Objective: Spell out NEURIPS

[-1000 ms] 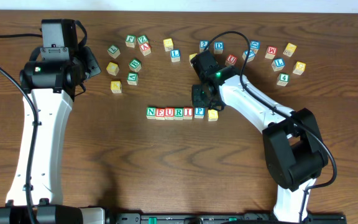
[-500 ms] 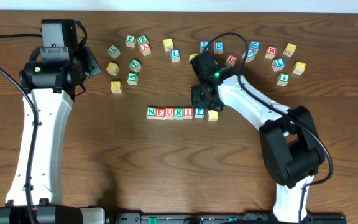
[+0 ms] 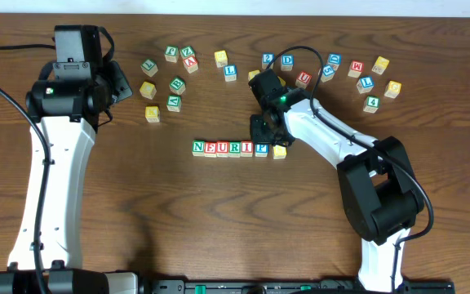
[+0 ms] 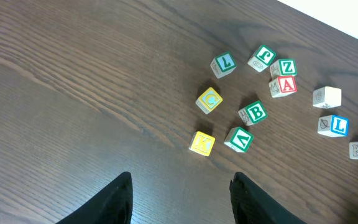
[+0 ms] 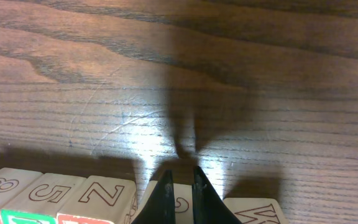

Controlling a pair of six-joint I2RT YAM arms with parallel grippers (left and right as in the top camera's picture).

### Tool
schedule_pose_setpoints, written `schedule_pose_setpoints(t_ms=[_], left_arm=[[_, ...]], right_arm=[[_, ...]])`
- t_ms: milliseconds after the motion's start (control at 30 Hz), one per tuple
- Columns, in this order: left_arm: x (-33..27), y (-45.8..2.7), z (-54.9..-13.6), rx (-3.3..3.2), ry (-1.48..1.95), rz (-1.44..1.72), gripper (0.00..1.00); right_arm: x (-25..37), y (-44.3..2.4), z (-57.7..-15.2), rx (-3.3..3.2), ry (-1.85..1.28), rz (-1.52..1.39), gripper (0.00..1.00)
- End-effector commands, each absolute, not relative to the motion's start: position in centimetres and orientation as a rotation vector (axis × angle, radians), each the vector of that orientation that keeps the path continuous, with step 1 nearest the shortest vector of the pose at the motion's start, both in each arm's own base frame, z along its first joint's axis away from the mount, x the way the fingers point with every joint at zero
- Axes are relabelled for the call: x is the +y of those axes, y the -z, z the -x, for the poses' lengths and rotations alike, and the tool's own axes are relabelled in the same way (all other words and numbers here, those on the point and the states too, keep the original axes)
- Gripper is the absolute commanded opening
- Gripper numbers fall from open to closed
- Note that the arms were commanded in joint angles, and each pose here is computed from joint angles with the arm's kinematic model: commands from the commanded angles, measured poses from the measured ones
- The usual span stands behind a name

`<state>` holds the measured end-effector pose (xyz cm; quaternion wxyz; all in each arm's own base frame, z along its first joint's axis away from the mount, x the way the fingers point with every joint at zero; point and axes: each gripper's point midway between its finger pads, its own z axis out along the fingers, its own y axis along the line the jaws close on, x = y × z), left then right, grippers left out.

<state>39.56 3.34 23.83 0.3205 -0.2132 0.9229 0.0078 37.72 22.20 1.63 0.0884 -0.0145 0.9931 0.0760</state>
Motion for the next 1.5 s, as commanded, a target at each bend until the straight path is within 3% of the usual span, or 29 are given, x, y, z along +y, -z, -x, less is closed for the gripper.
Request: schedule_pose_setpoints(t_ms=[0,400,800,1200,1467], left_arm=[[3.6,-24.2,-39.5,2.418,-0.032,0.559,0.50],[3.5,-24.1,-39.4,2.422,-0.034,0.559,0.50],[3.5,-24.1,-39.4,2.423,-0.034,0.559,0.50],[3.6,-24.0,-39.4,2.426,-0.035,0.559,0.50],[3.5,-24.0,-39.3,2.429,-0.035,0.560,0.50]], right_arm=[[22.5,-2.2,-38.3,2.937,-0.244,0.052,0.04],[21.2,-2.9,-39.1,2.939,-0.207,-0.040,0.10],[20.8,-5.9,-39.0,2.982,-0.192,-0.048,0.01],[21.0,-4.3,-34.4,3.131,-0.113,0.010,0.01],[20.9,-3.1,-33.7,3.145,-0.102,0.006,0.01]])
